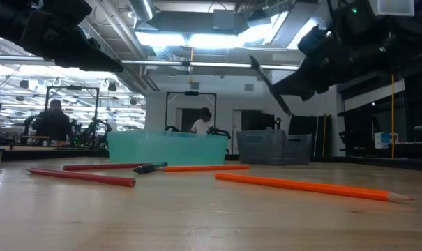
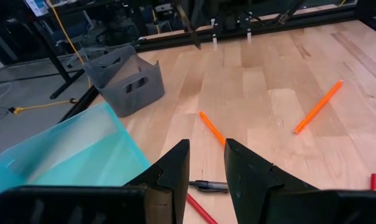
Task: Sort pens & pencils
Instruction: Put the black pen into the gray bin
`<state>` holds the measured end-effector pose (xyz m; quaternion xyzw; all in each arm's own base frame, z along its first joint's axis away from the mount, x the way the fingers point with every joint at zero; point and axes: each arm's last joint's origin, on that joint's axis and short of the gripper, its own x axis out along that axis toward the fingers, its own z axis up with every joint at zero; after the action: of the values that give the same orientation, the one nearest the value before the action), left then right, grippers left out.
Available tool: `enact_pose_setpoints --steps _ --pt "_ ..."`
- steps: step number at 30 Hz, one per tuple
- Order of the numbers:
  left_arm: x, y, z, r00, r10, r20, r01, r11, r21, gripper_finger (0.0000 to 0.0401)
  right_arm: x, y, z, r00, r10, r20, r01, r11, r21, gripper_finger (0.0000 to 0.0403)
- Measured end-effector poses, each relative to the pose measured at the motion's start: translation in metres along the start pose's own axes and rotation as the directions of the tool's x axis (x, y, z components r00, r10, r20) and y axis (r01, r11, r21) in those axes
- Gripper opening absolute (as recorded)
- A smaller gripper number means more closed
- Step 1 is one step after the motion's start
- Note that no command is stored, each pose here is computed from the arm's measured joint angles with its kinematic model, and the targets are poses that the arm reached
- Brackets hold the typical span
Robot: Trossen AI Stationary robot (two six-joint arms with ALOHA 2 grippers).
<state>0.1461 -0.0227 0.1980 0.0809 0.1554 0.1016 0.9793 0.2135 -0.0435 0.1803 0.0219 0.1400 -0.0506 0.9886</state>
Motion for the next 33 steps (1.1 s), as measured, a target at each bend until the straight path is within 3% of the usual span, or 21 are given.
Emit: enact_pose_setpoints --steps 8,15,19,26,33 --pt "0.0 0.001 0.0 1.0 0.009 -0.003 -0.009 1.0 -0.001 0.0094 -0.019 -0.004 -0.029 0.984 -0.111 0.141 0.104 0.993 0.052 0.0026" --pt "0.001 0.002 0.0 1.0 0.017 -0.004 -0.017 1.0 -0.003 0.0094 -0.029 -0.007 -0.04 0.953 -0.248 0.176 0.238 0.968 0.076 0.0026" --pt "0.001 0.003 0.0 1.0 0.019 -0.004 -0.019 1.0 -0.003 0.0094 -0.03 -0.011 -0.038 0.905 -0.379 0.192 0.369 0.925 0.086 0.0026" --pt "0.001 0.003 0.0 1.0 0.021 -0.004 -0.021 1.0 -0.003 0.0094 -0.034 -0.016 -0.037 0.792 -0.581 0.189 0.567 0.814 0.127 0.0026" --pt "0.001 0.003 0.0 1.0 0.021 -0.004 -0.021 1.0 -0.002 0.0094 -0.035 -0.018 -0.037 0.744 -0.643 0.179 0.629 0.766 0.138 0.0026"
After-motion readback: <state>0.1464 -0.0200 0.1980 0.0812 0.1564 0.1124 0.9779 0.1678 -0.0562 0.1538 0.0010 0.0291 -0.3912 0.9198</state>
